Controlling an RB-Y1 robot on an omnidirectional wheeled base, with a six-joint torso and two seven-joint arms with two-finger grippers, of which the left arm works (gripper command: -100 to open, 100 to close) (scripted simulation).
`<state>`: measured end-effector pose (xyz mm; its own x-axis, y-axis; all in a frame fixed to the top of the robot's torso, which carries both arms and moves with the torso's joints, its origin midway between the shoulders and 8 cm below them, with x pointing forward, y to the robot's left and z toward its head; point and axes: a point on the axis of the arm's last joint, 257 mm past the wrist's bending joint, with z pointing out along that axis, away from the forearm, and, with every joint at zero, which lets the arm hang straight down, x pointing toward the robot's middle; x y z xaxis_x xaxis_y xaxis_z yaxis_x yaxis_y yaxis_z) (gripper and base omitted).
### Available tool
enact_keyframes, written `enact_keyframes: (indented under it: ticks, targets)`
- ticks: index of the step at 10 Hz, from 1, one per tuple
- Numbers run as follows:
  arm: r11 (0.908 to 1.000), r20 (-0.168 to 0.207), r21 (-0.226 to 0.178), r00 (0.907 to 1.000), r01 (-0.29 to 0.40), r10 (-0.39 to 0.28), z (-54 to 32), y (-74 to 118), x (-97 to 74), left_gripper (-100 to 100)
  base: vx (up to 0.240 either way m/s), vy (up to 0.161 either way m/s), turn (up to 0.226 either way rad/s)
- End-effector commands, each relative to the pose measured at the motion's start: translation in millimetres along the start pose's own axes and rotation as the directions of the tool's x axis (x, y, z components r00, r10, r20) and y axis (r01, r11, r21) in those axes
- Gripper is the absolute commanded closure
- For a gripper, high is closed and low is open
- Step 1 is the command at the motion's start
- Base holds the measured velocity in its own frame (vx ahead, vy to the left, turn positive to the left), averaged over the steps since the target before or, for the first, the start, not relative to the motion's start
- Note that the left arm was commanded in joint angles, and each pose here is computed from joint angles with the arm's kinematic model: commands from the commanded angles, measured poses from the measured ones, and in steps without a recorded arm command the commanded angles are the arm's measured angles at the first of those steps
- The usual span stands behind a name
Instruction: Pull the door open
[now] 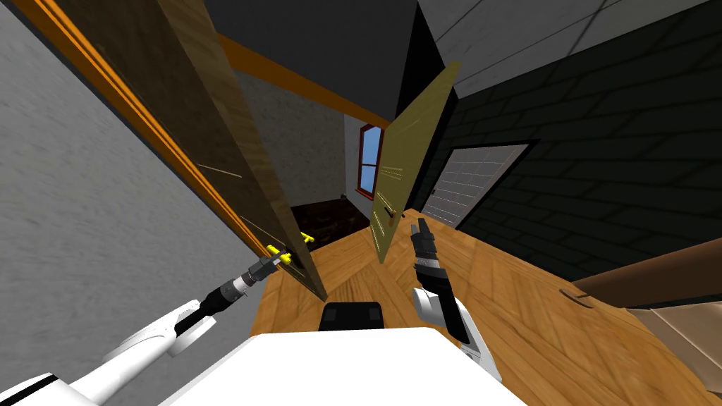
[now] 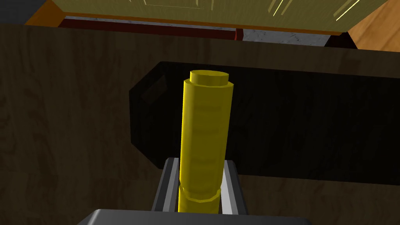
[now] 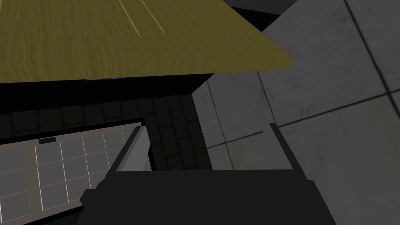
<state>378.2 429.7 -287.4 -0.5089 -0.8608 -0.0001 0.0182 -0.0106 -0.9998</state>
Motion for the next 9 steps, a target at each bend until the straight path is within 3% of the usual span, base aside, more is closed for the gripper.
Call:
enact_keyframes:
  ticks: [1,2,4,7,8,9]
  targets:
    - [0.9999,-0.031,0.009,0.9994,0.015,-0.014,5.8,5.1,12.0,100,0.051,-0.107,-0.03]
    - [0.9999,-0.023,0.001,0.9996,0.015,-0.015,3.0,7.3,10.0,100,0.012,-0.075,-0.027]
    - [0.9996,-0.057,0.02,0.9982,0.022,-0.021,11.3,6.4,22.4,100,0.018,-0.135,-0.042]
    - [0.9991,-0.081,0.032,0.9964,0.027,-0.024,16.1,5.8,31.4,100,0.014,-0.148,-0.042]
    - [0.9998,-0.01,0.013,0.9999,0.013,-0.013,3.4,6.9,6.0,-100,-0.078,0.062,0.221]
    - [0.9999,0.006,0.009,0.9999,0.012,-0.012,-0.2,6.8,0.6,-100,-0.124,0.137,0.213]
